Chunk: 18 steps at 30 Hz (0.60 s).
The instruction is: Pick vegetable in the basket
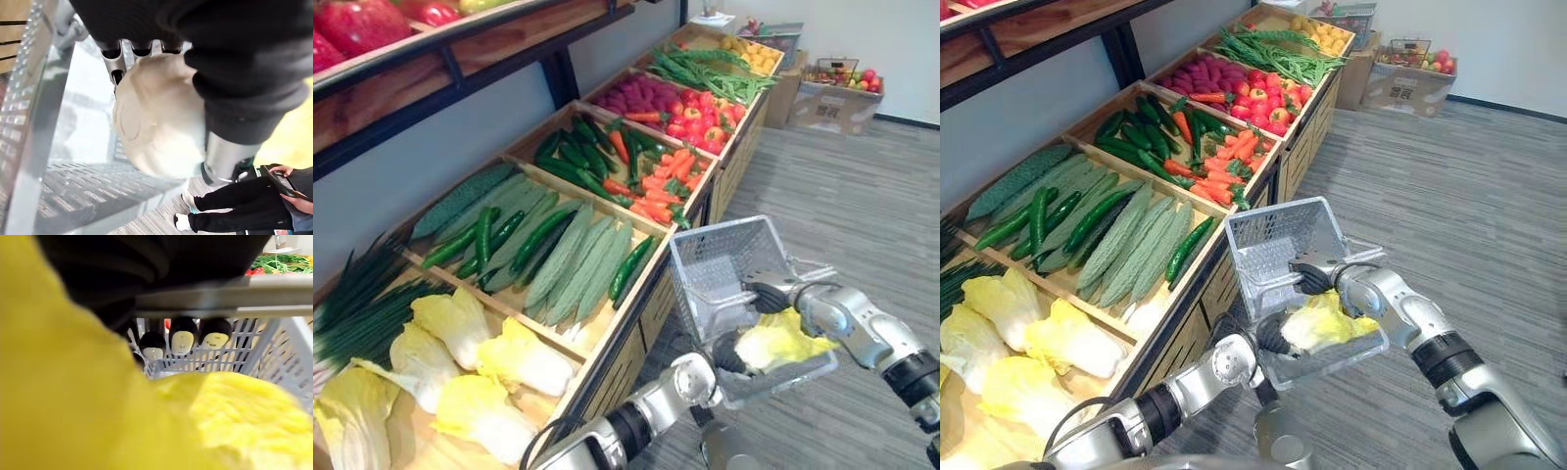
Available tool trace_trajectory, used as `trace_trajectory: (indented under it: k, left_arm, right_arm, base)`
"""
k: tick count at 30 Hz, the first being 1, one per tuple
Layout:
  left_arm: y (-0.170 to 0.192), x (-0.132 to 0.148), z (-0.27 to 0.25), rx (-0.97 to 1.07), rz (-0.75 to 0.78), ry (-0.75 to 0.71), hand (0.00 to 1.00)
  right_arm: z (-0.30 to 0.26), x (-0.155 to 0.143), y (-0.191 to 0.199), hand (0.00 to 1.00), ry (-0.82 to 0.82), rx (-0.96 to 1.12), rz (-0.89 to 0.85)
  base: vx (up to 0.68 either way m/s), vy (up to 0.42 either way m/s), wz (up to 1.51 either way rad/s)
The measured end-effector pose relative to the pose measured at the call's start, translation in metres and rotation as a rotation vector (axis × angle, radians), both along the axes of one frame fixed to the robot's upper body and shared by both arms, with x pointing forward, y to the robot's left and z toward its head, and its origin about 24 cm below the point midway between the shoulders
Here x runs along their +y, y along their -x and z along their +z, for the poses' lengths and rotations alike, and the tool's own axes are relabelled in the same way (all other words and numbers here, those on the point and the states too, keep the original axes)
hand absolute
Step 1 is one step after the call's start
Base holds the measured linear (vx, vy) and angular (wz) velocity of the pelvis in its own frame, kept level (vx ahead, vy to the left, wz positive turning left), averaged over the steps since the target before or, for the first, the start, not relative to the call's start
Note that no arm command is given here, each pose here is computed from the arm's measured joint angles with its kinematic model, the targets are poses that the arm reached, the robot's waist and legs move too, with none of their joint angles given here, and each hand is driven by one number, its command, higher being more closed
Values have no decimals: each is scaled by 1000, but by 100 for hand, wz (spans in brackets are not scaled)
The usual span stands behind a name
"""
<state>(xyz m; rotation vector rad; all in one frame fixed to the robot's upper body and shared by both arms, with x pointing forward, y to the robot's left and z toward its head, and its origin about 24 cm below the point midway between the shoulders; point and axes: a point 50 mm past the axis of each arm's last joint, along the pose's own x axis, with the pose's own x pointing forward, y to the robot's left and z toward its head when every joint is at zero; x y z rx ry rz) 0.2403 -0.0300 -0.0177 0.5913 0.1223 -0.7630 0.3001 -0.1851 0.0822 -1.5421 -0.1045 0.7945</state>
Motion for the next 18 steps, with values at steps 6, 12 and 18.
trace_trajectory:
  k: [6, 12, 18]
  left_arm:
    - [-15, 6, 0, -41, 82, -44, 0]
    - [-20, 10, -3, -29, 146, -60, 0]
    - [-21, 7, -1, -17, 162, -57, 0]
  right_arm:
    - [6, 10, 0, 100, 6, -13, 52]
    - [7, 18, 0, 100, 18, 11, 88]
    - [9, 19, -2, 100, 41, 29, 89]
  base:
    - [39, 20, -9]
    - [18, 13, -6]
    - [27, 13, 0]
